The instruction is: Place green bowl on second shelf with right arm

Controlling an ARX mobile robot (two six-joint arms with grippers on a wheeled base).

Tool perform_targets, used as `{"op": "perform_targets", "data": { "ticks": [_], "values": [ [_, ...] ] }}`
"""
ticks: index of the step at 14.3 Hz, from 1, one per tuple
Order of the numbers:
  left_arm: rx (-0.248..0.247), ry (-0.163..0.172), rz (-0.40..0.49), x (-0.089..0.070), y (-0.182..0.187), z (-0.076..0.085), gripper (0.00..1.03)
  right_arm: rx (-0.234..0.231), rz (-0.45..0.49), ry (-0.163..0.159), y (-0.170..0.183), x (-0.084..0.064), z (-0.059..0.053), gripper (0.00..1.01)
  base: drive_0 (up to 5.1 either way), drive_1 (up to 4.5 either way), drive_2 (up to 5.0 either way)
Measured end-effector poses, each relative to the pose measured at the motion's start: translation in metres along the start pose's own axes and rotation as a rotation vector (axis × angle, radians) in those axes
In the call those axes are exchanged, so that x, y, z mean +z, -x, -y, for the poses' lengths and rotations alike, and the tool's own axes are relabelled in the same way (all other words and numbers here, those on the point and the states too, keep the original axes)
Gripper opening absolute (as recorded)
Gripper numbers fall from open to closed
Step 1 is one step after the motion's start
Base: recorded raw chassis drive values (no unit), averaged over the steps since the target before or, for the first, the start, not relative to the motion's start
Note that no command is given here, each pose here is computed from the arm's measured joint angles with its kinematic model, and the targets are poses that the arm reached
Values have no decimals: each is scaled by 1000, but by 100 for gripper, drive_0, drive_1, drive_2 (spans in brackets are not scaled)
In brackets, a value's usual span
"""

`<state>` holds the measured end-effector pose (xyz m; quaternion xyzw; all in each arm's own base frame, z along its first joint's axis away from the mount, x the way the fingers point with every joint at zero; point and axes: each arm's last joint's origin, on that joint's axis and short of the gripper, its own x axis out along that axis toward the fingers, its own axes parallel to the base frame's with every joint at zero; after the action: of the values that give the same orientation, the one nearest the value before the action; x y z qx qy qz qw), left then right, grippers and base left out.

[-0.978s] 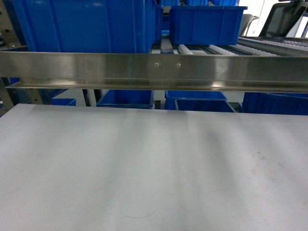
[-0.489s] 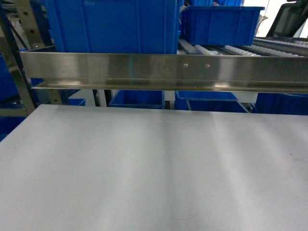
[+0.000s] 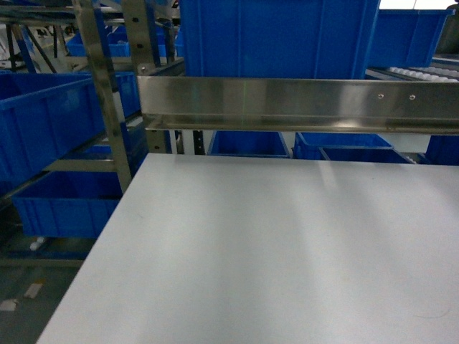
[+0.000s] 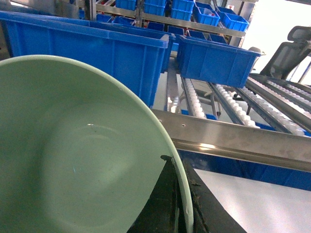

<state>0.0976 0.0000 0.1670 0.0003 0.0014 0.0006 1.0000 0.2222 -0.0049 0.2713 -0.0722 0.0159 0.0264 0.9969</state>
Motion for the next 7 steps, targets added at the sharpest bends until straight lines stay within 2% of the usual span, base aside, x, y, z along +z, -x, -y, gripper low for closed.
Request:
{"op": "perform_targets", "data": {
  "ticks": [5, 7],
  "values": [
    [0, 0, 0, 0, 0, 0, 98, 0, -2, 0, 0, 0, 0, 2, -496, 142, 327],
    [-2, 0, -1, 0, 0, 0, 98, 1, -3, 0, 0, 0, 0, 2, -499, 244, 244]
  ]
}}
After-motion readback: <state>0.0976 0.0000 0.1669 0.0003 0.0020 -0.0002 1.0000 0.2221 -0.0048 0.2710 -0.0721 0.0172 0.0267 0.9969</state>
